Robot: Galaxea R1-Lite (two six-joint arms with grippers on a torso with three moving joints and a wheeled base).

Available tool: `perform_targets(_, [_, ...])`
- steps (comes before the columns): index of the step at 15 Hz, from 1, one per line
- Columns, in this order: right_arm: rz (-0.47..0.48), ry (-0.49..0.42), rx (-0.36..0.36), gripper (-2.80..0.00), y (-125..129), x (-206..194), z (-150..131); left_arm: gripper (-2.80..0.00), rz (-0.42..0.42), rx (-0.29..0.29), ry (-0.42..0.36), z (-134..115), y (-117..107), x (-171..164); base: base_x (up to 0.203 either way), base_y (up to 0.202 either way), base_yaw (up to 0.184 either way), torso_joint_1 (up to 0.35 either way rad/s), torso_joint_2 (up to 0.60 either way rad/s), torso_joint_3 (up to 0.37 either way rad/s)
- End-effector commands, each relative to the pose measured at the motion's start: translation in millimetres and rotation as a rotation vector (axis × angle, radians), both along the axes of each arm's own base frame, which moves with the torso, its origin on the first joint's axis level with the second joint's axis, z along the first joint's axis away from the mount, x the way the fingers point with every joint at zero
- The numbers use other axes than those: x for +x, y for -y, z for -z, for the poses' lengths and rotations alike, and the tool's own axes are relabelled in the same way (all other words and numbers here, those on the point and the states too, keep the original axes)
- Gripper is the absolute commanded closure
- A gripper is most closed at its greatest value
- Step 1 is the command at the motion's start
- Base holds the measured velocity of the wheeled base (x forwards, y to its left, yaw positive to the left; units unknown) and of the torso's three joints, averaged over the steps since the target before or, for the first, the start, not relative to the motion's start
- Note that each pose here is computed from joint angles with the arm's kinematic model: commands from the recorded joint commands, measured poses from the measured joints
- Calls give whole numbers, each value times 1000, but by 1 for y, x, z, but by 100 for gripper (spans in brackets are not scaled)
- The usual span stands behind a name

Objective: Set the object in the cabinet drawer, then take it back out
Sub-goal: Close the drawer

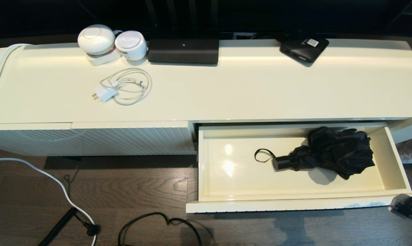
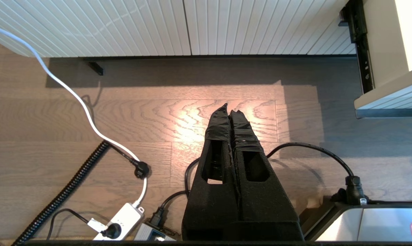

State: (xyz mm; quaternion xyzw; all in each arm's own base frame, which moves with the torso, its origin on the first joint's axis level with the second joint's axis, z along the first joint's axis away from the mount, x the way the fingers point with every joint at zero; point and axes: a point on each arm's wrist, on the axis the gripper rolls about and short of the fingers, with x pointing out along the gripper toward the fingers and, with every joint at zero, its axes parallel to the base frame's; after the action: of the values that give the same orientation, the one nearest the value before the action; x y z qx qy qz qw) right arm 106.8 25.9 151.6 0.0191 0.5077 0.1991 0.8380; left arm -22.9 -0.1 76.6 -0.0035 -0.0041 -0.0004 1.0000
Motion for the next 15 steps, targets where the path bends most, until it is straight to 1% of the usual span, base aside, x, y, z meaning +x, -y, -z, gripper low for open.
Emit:
perform_targets(1, [-11, -43, -4, 0, -5, 17, 10, 0, -1, -1, 1, 0, 0, 0, 0, 0, 0, 0, 0, 0])
perform_targets(3, [-9, 9, 8, 0, -8, 34, 12, 0, -1, -1, 1, 0, 0, 0, 0, 0, 0, 0, 0, 0])
perform_targets(6, [0, 62, 16, 0, -11, 54, 17, 0, 0, -1, 1, 0, 0, 0, 0, 0, 0, 0, 0, 0])
perform_targets(8, [17, 115, 24, 0, -9, 60, 9, 0, 0, -1, 1, 0, 0, 0, 0, 0, 0, 0, 0, 0])
perform_targets(11, [31, 166, 9, 0, -10, 67, 5, 0, -1, -1, 0, 0, 0, 0, 0, 0, 0, 0, 0, 0])
perform_targets(13, [42, 182, -11, 0, -10, 69, 4, 0, 0, -1, 0, 0, 0, 0, 0, 0, 0, 0, 0, 0])
perform_targets(15, [41, 169, -17, 0, -11, 73, 7, 0, -1, -1, 1, 0, 0, 0, 0, 0, 0, 0, 0, 0])
